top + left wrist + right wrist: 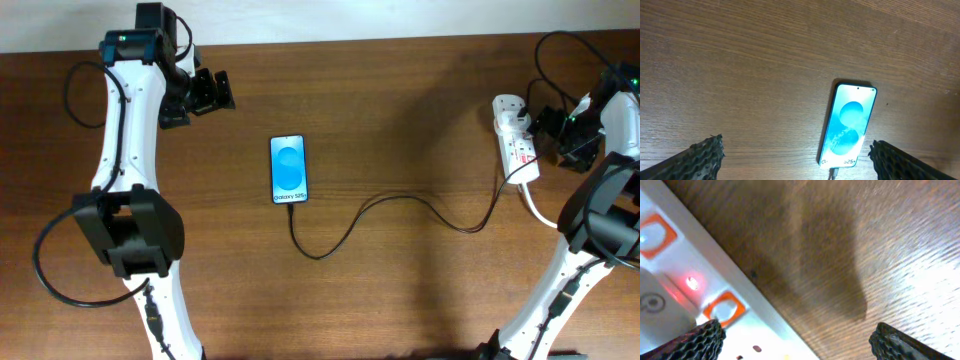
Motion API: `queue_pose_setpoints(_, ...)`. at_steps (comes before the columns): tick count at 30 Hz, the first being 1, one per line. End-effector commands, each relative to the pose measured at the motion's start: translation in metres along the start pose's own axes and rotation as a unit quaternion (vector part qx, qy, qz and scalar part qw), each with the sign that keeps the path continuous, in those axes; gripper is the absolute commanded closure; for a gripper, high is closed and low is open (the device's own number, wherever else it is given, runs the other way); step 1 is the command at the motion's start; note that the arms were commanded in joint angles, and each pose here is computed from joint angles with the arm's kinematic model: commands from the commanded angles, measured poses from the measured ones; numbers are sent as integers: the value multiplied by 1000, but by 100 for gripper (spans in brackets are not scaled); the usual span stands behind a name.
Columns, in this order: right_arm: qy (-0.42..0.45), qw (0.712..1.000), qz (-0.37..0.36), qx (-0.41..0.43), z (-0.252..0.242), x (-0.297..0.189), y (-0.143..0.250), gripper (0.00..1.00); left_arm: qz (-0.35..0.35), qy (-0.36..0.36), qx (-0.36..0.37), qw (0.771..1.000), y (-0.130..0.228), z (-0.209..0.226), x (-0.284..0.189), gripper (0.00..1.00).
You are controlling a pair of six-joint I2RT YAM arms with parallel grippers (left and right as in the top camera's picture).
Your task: Plug charger to phone and switch on socket
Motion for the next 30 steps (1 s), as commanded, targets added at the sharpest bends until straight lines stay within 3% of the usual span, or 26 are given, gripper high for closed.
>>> queue_pose_setpoints(1,28,998,50,-23,11,31,23,2,4,-4,-5,1000,0,3,3,1)
queue_pose_setpoints(4,26,999,43,8,-2,18,11,2,4,-4,-5,1000,0,3,3,1)
queue_pose_setpoints(10,4,994,3,110,-59,-64,-22,2,4,-4,-5,1000,0,3,3,1)
queue_pose_setpoints(14,-23,991,-21,130,-74,-116,-22,2,4,-4,-5,1000,0,3,3,1)
queue_pose_setpoints(23,-180,975,-85,-101,-15,-233,40,2,4,-4,-5,1000,0,3,3,1)
queue_pose_setpoints(30,-206,925,-89,-306,85,-273,146,2,4,-4,-5,1000,0,3,3,1)
Point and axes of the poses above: each gripper's point midway between its finger pads, its own x axis out along the fingers, its own z axis along the line the jaws close on, y = z × x, the point moved 9 cm from there along -x, back along the fingers, and after that the axes turned 13 degrees about x, right-handed, at the moved point
